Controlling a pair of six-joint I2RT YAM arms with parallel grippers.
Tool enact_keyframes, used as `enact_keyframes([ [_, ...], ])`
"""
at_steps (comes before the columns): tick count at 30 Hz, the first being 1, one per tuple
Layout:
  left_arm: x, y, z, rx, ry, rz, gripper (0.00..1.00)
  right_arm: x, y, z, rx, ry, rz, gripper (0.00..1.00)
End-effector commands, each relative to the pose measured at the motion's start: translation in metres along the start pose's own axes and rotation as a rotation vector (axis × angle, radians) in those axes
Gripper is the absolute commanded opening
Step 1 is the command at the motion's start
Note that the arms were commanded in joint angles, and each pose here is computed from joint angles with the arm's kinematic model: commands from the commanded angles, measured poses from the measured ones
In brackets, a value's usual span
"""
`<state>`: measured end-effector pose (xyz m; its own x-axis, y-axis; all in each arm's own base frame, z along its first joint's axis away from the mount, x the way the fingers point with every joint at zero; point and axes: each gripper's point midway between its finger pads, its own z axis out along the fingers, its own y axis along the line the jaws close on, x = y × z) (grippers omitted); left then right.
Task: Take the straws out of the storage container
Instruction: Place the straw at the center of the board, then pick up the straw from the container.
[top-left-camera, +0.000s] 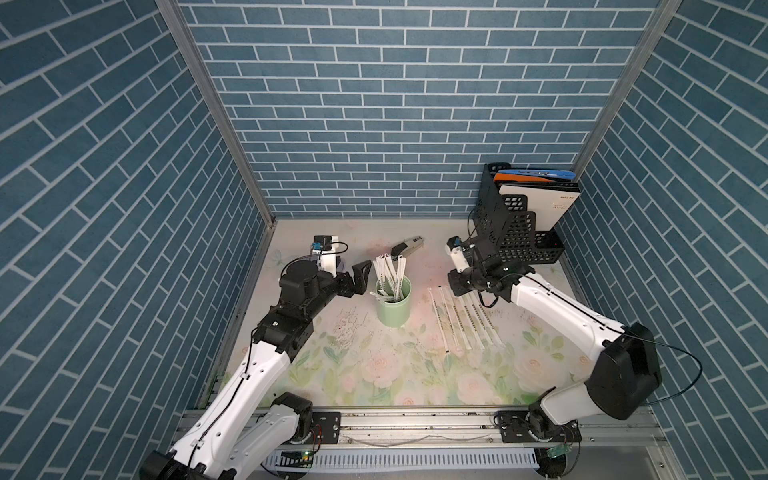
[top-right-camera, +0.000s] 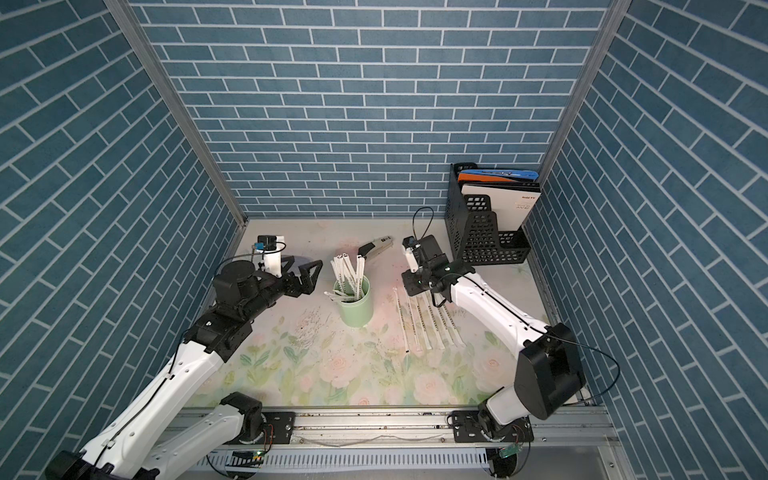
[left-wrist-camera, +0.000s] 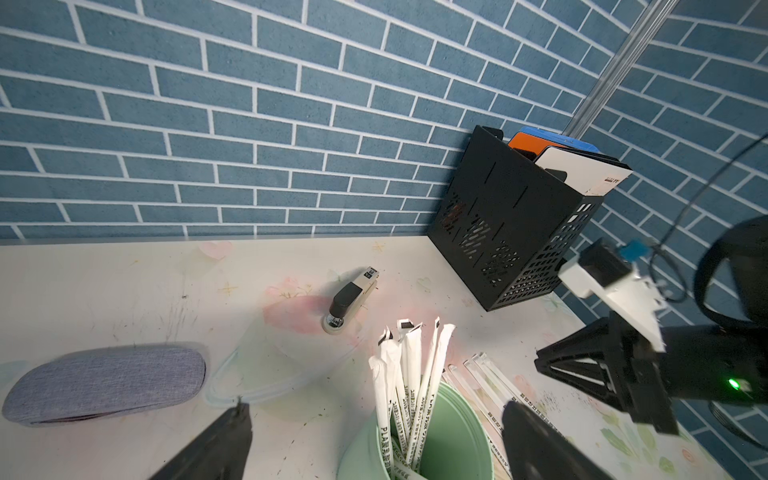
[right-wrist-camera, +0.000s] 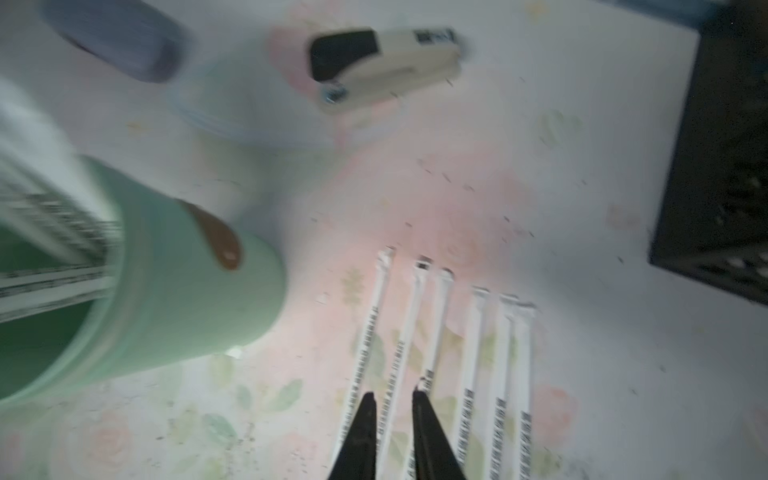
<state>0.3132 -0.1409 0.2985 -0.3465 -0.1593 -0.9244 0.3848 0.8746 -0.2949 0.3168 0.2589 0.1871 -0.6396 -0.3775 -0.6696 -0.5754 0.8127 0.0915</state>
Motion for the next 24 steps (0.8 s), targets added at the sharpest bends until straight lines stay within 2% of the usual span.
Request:
enact_keyframes([
  [1,-0.002,-0.002,-0.001,0.007,-0.003,0.004,1.0,-0.036,0.04,-0.002,-0.115,-0.186,-0.012,0.18],
  [5,-0.004,-0.002,-0.001,0.005,-0.008,0.005,1.0,-0.053,0.069,0.005,-0.168,-0.234,-0.03,0.18],
  [10,-0.004,-0.002,-0.002,0.006,-0.01,0.005,1.0,-0.059,0.089,0.024,-0.216,-0.198,-0.057,0.19],
  [24,-0.004,-0.004,-0.002,0.012,-0.01,0.006,1.0,-0.065,0.095,0.045,-0.229,-0.187,-0.049,0.23],
])
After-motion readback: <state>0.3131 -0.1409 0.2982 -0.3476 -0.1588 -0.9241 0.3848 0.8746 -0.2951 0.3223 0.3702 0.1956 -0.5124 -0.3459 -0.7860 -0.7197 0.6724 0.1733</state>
